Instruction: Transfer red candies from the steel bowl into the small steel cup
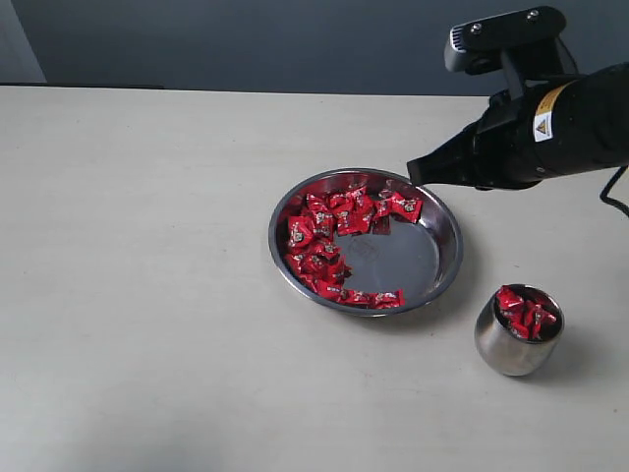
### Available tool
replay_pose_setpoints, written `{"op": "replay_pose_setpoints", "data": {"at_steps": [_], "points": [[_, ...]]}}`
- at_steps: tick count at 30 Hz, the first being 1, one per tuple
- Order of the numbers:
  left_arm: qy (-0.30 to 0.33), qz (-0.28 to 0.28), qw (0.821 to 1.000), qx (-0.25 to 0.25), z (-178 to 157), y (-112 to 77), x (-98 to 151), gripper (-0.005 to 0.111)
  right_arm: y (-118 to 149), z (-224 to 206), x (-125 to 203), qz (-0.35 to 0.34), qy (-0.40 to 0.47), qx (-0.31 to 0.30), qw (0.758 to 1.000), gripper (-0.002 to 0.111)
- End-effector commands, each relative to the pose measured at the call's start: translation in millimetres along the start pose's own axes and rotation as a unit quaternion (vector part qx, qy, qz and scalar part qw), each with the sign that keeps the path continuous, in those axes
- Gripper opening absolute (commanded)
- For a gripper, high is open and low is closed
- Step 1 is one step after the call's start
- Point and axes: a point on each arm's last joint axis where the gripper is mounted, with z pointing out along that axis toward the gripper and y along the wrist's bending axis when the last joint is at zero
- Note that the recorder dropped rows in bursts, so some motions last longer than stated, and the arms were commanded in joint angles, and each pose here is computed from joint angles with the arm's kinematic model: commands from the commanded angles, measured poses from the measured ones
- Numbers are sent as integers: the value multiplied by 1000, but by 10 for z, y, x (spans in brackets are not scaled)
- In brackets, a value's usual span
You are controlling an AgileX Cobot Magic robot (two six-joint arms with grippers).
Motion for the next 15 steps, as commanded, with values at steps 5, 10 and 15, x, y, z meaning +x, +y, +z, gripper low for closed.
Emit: {"op": "replay_pose_setpoints", "data": {"at_steps": [5,10,15], "points": [[-6,-1,1000,4,-4,-4,-10,0,35,71,-31,-22,6,-14,1000,-1],[-6,-1,1000,4,-4,-4,-10,0,63,69,-2,-44,21,-30,998,-1],[-6,-1,1000,4,-4,-4,-10,0,79,68,-5,-26,20,-39,999,-1]]}}
